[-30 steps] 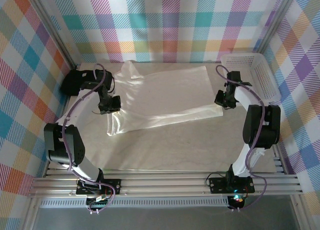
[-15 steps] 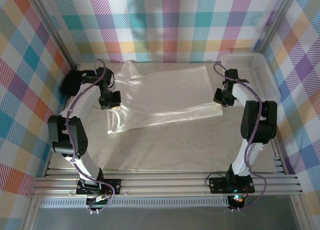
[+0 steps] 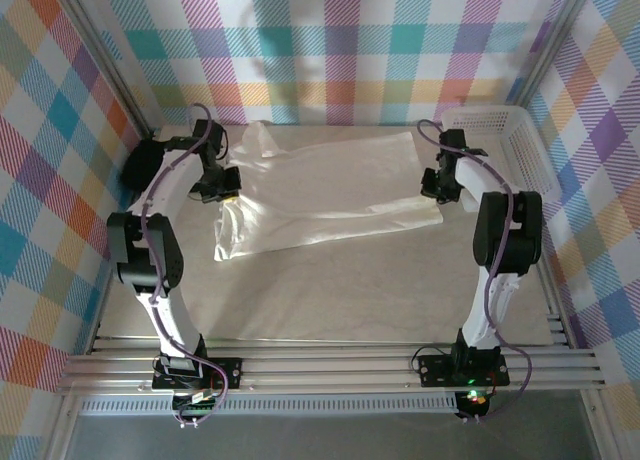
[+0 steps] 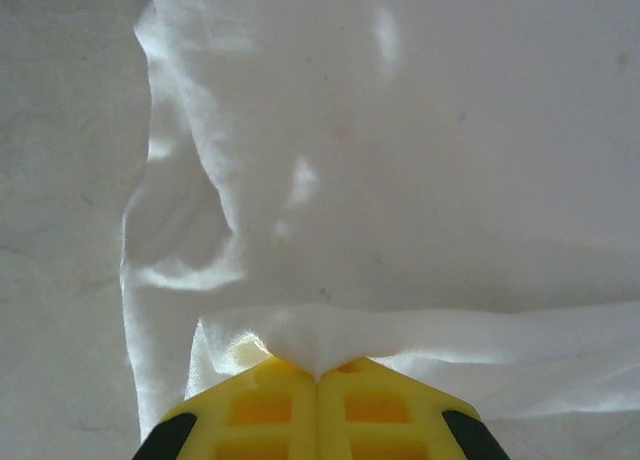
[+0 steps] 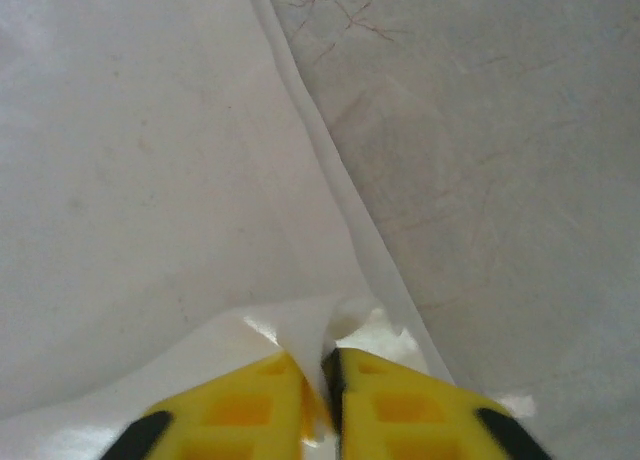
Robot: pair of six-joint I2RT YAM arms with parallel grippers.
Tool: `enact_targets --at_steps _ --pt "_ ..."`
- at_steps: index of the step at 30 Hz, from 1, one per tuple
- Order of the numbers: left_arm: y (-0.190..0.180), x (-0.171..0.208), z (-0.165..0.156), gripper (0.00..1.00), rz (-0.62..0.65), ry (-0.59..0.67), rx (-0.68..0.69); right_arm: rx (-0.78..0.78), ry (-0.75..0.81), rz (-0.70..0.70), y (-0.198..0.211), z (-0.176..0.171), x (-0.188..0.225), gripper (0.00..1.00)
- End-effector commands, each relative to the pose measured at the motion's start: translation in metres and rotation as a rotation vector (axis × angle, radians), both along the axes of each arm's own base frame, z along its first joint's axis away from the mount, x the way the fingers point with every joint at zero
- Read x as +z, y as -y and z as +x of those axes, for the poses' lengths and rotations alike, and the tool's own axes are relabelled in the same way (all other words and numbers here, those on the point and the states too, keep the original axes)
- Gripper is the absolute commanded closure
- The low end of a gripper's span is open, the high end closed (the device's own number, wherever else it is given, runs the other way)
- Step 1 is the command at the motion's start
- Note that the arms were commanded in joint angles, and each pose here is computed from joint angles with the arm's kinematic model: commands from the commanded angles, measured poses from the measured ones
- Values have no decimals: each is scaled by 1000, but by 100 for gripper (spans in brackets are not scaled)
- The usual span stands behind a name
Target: Fold the inside-out t-shirt
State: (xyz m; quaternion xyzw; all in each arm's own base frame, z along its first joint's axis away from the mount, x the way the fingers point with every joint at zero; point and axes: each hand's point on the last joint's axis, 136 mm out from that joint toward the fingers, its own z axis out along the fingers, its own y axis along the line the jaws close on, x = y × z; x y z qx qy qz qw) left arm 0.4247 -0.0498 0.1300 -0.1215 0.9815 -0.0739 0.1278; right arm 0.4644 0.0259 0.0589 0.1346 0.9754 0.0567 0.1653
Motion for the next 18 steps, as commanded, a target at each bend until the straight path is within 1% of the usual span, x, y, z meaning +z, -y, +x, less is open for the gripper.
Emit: enact_targets --at_steps 1,4,6,8,9,11,12,13,14,16,17,18 --pt "-5 -16 19 97 -1 -36 31 28 0 -35 -1 7 3 74" --pt "-7 -36 40 92 5 -61 62 47 31 -42 -5 8 16 66" --pt "-15 -45 49 88 22 -67 101 66 65 -38 -11 4 30 62" --pt "-28 -47 53 77 71 -55 134 95 105 -31 -21 -4 44 59" --pt "-34 -45 52 73 98 -45 145 117 123 -24 -28 -9 49 57" --pt "-42 -36 46 63 132 0 176 196 180 7 -53 -23 59 53" --pt "-42 -31 42 58 122 29 195 238 197 20 -66 -29 59 49" --pt "-38 -24 35 53 91 71 211 288 216 46 -82 -37 60 44" --pt "-32 -18 26 51 49 116 228 327 214 83 -98 -44 57 41" --pt "-18 -12 6 46 -34 187 247 358 173 172 -117 -54 47 41" --pt "-8 -10 -5 44 -81 212 246 358 147 198 -121 -57 39 42" --pt "0 -13 -16 43 -114 217 238 352 134 193 -120 -56 34 42"
